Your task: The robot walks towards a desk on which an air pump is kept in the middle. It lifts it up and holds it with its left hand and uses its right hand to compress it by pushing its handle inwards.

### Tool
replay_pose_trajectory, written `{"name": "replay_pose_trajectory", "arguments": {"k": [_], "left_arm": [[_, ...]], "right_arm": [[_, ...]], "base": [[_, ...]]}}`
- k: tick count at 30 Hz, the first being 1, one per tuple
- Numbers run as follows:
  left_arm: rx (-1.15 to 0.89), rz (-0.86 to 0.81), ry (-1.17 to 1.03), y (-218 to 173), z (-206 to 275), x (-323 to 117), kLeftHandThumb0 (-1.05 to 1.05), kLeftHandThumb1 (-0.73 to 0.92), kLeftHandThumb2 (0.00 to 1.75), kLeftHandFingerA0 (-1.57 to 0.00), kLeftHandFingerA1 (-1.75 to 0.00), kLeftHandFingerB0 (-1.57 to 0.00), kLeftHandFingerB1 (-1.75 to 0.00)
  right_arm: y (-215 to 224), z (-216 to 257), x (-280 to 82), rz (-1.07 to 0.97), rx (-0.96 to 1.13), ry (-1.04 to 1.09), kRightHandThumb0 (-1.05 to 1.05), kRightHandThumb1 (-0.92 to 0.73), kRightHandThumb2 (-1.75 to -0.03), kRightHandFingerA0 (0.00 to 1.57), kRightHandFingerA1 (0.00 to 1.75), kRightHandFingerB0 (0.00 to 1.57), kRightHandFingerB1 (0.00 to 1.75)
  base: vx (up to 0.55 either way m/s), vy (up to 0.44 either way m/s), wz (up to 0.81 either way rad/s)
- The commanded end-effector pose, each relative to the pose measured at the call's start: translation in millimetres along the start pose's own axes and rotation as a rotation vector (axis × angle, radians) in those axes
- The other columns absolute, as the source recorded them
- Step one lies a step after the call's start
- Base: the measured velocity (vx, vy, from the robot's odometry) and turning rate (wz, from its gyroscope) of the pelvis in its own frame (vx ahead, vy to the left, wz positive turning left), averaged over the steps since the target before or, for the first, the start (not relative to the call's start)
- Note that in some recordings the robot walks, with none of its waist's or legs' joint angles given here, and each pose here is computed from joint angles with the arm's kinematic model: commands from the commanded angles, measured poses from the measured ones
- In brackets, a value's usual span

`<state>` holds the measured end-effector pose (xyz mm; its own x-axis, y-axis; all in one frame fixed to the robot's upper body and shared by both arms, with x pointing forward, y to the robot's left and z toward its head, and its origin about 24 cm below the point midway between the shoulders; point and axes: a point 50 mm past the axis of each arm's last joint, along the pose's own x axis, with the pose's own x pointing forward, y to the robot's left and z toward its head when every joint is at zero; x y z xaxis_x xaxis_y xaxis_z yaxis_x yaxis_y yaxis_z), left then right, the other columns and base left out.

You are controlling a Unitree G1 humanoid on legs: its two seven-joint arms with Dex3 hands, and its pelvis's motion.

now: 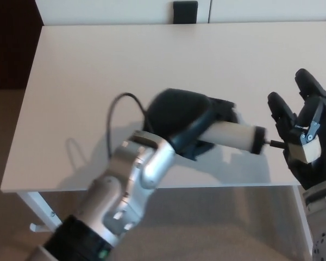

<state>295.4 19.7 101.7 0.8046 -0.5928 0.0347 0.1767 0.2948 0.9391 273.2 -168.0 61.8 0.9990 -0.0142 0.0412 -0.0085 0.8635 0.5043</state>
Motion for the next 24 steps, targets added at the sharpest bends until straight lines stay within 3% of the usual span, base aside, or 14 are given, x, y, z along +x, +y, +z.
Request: {"name": "replay_pose_trajectory", "arguments": {"k": [1,2,3,4,5,13,14,15,16,21,22,23,24], "left_arm": [[-0.002,0.047,0.005,-6.1,16.6,6.5,-0.20,0.75,0.64,-0.83,-1.39,-0.74,-0.48],[-0.001,0.054,0.006,-6.7,18.0,7.2,-0.20,0.75,0.64,-0.83,-1.39,-0.74,-0.48],[-0.018,0.058,0.015,-8.0,19.2,8.8,-0.22,0.77,0.65,-0.84,-1.37,-0.74,-0.48],[-0.039,0.061,0.026,-9.6,20.3,10.5,-0.22,0.77,0.65,-0.84,-1.37,-0.74,-0.48],[-0.047,0.057,0.032,-10.2,20.8,11.1,-0.22,0.78,0.66,-0.84,-1.40,-0.75,-0.48],[0.000,0.063,0.017,-7.2,12.1,9.3,-0.17,0.77,0.62,-0.83,-1.40,-0.77,-0.48],[0.016,0.055,0.029,-4.0,6.1,9.9,-0.13,0.76,0.63,-0.80,-1.51,-0.69,-0.46],[0.025,0.050,0.040,-1.8,2.0,10.4,-0.13,0.76,0.63,-0.80,-1.51,-0.69,-0.46],[0.051,0.061,0.071,5.8,-10.6,11.4,-0.19,0.80,0.60,-0.71,-1.69,-0.62,-1.02],[0.134,0.081,0.158,26.8,-42.7,12.8,-0.24,0.74,0.59,-0.71,-1.69,-0.67,-0.91],[0.140,0.082,0.211,36.2,-57.6,15.6,-0.44,0.71,0.77,-0.85,-1.46,-0.66,-0.80],[0.140,0.082,0.225,38.7,-61.4,16.4,-0.44,0.71,0.77,-0.85,-1.46,-0.66,-0.80],[0.147,0.079,0.259,44.8,-71.5,17.2,-0.28,0.75,0.66,-0.80,-1.54,-0.67,-0.50]], "right_arm": [[1.5,8.5,4.0,-0.038,0.113,-0.054,-0.80,-0.70,-1.05,0.09,0.44,0.03,0.37],[0.8,9.7,4.3,-0.046,0.127,-0.058,-0.80,-0.70,-1.05,0.09,0.44,0.03,0.37],[-0.2,11.3,4.9,-0.056,0.143,-0.063,-0.78,-0.87,-0.67,0.18,0.31,0.13,0.26],[-1.2,13.0,5.6,-0.065,0.158,-0.068,-0.78,-0.87,-0.67,0.18,0.31,0.13,0.26],[-1.9,13.3,5.8,-0.068,0.166,-0.070,-0.79,-0.69,-1.05,0.14,0.46,0.00,0.36],[-2.3,11.6,6.2,-0.055,0.163,-0.062,-0.75,-0.68,-1.04,0.07,0.43,0.04,0.35],[-3.5,12.8,6.1,-0.045,0.141,-0.062,-0.81,-0.75,-1.08,0.04,0.38,0.11,0.27],[-4.4,13.7,6.0,-0.039,0.126,-0.061,-0.81,-0.75,-1.08,0.04,0.38,0.11,0.27],[-8.4,16.2,6.0,-0.038,0.100,-0.064,-0.86,-0.80,-1.12,0.09,0.36,0.08,0.20],[-19.1,22.2,3.3,-0.044,0.054,-0.072,-0.85,-0.82,-1.13,0.09,0.35,0.08,0.19],[-24.1,25.9,1.1,-0.043,0.044,-0.073,-0.85,-0.81,-1.13,0.08,0.33,0.08,0.19],[-25.4,26.9,0.6,-0.043,0.042,-0.073,-0.85,-0.81,-1.13,0.08,0.33,0.08,0.19],[-29.1,28.8,-1.5,-0.045,0.031,-0.075,-0.85,-0.81,-1.13,0.08,0.31,0.08,0.21]], "base": [[0.00,0.000,0.00],[0.00,0.000,0.00],[0.00,0.000,0.00],[0.00,0.000,0.00],[0.00,0.000,0.00],[0.00,0.000,0.00],[0.00,0.000,0.00],[0.00,0.000,0.00],[0.00,0.000,0.00],[0.00,0.000,0.00],[0.00,0.000,0.00],[0.00,0.000,0.00],[0.00,0.000,0.00]]}}
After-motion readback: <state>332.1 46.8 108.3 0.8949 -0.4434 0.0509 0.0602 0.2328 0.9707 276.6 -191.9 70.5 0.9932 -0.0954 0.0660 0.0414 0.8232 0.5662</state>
